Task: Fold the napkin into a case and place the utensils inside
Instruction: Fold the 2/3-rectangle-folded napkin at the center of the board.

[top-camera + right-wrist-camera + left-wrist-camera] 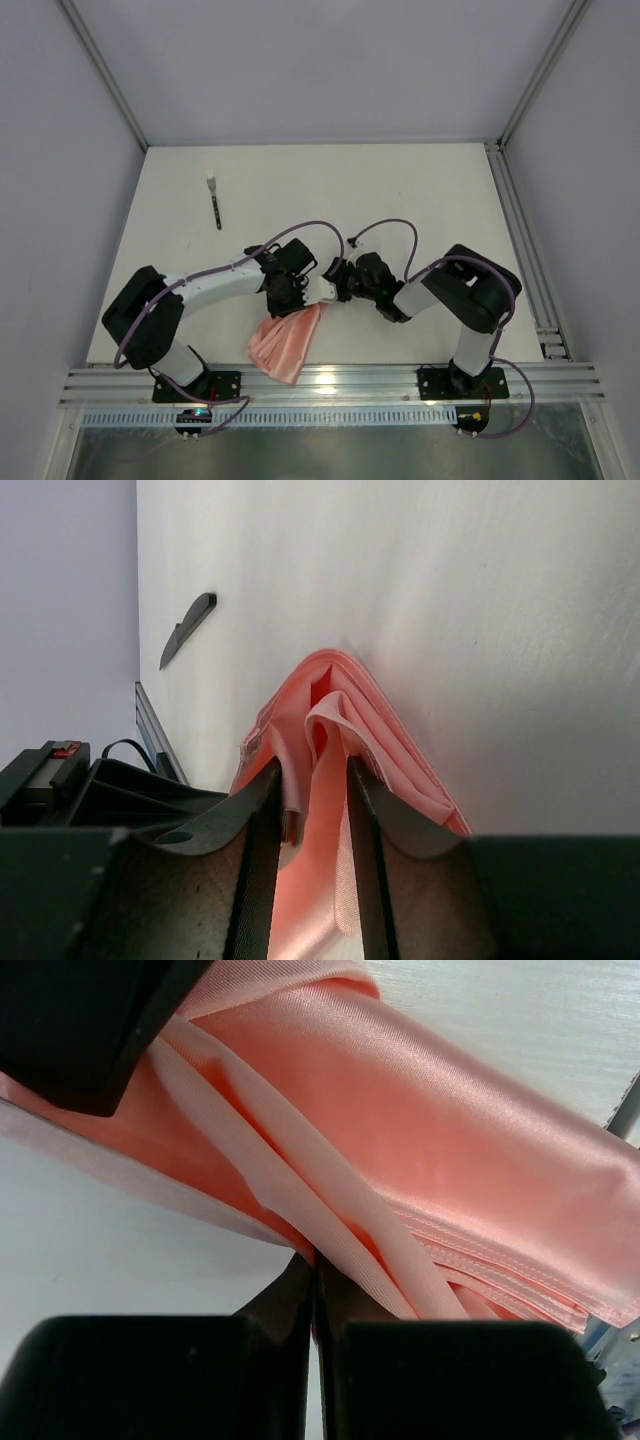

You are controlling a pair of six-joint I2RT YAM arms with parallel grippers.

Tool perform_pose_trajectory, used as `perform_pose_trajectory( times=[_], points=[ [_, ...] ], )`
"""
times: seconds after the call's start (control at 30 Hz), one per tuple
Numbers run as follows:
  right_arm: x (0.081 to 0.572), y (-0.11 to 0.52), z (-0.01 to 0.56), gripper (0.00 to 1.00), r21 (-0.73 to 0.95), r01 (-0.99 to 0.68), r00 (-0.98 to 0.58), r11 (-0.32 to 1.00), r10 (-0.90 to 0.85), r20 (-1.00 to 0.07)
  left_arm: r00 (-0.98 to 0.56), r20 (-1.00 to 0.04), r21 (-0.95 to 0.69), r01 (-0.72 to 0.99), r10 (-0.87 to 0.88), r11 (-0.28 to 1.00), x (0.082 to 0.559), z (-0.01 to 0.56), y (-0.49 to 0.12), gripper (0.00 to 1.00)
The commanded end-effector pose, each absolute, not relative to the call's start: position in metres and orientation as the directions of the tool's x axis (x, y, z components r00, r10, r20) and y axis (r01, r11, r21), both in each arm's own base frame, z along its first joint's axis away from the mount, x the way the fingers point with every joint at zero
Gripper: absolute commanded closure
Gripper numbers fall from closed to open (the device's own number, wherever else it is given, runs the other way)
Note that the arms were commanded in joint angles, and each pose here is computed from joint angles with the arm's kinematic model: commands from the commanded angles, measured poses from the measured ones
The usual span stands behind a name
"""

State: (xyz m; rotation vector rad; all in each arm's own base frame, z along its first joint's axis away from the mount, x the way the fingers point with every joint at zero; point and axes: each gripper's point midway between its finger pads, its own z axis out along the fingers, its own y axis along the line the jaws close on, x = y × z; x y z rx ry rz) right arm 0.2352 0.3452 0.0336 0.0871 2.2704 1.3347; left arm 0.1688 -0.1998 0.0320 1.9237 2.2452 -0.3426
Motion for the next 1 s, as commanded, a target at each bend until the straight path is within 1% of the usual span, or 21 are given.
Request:
perform_pose_trajectory(
  times=[0.0,0.13,0.23,0.33,0.57,0.83,0.97],
  points=[
    [0.245,0.34,0.059,0.62,0.855,-0.205,-0.84,0.476,0.363,-0.404,-0.108,-0.291,-0.018,0.994,0.951,0.107,0.176,0.036,-0.209,1.0],
    [0.248,0.334,0.069,0.57,0.867,-0.211,-0.83,0.451,0.386,-0.402,-0.091,-0.288,-0.011,0.996,0.953,0.092,0.175,0.035,-0.21,1.0],
    [0.248,0.341,0.074,0.55,0.868,-0.236,-0.84,0.438,0.358,-0.409,-0.089,-0.287,-0.005,0.996,0.954,0.092,0.176,0.034,-0.211,1.0],
    [0.247,0.347,0.079,0.54,0.88,-0.243,-0.844,0.409,0.358,-0.399,-0.082,-0.286,0.008,0.996,0.955,0.088,0.179,0.035,-0.212,1.0],
    [0.242,0.355,0.08,0.51,0.889,-0.245,-0.853,0.388,0.35,-0.388,-0.068,-0.27,0.016,0.997,0.961,0.075,0.179,0.035,-0.213,1.0],
    [0.24,0.361,0.076,0.48,0.886,-0.237,-0.856,0.399,0.345,-0.385,-0.046,-0.259,0.03,0.998,0.965,0.056,0.179,0.035,-0.216,1.0],
    [0.238,0.361,0.058,0.48,0.871,-0.183,-0.868,0.455,0.341,-0.361,-0.035,-0.257,0.054,0.997,0.966,0.05,0.182,0.036,-0.218,1.0]
  ],
)
